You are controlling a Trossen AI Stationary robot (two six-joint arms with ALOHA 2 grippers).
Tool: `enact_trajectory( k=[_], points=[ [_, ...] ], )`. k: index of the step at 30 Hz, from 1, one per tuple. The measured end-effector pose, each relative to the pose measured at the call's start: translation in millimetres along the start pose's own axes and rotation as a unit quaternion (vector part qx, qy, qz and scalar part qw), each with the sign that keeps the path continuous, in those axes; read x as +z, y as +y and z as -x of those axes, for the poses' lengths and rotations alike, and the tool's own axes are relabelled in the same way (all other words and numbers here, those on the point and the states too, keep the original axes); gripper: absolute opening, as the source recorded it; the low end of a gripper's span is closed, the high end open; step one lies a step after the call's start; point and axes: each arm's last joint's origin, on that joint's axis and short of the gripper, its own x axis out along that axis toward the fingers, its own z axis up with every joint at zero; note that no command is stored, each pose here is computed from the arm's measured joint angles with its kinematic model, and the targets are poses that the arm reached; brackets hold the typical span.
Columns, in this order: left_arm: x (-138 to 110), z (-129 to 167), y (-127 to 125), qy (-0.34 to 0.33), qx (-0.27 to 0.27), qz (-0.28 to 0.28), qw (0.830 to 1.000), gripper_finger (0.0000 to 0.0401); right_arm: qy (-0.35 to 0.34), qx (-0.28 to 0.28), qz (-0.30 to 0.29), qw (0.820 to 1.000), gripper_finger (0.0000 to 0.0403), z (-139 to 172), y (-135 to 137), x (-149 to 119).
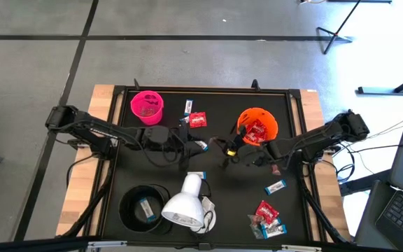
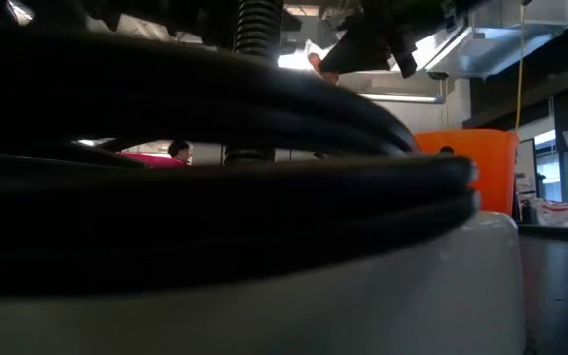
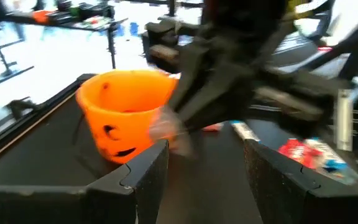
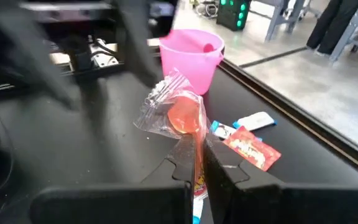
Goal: Sort candy
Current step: Put the orange gummy into the pink bucket
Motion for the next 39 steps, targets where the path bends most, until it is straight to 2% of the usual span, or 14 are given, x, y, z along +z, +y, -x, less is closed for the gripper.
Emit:
enact_trajectory(
  k=[4, 8, 13, 23, 32, 39],
  points=[
    [-8, -10, 10, 0.011, 0.026, 0.027, 0.999, 0.0199, -0.007, 0.003, 0.0, 1.0, 0.0021, 0, 1, 1],
    [-17, -22, 14, 0.011, 0.004, 0.058, 0.998, 0.0199, -0.006, 0.002, 0.0, 1.0, 0.0021, 0, 1, 1],
    [-25, -33, 13, -0.002, -0.019, 0.063, 0.998, 0.0199, -0.005, 0.002, 0.001, 1.0, 0.0021, 0, 1, 1],
    [-21, -33, 10, -0.027, -0.026, 0.067, 0.997, 0.0199, 0.01, -0.001, 0.015, 1.0, 0.0021, 1, 0, -2],
    [-18, -32, 12, -0.047, 0.013, 0.09, 0.995, 0.0199, 0.016, 0.005, 0.017, 1.0, 0.0021, 1, 0, -3],
    [-18, -32, 12, -0.047, 0.016, 0.091, 0.995, 0.0198, 0.018, 0.011, 0.017, 1.0, 0.0021, 1, 1, -4]
  ],
)
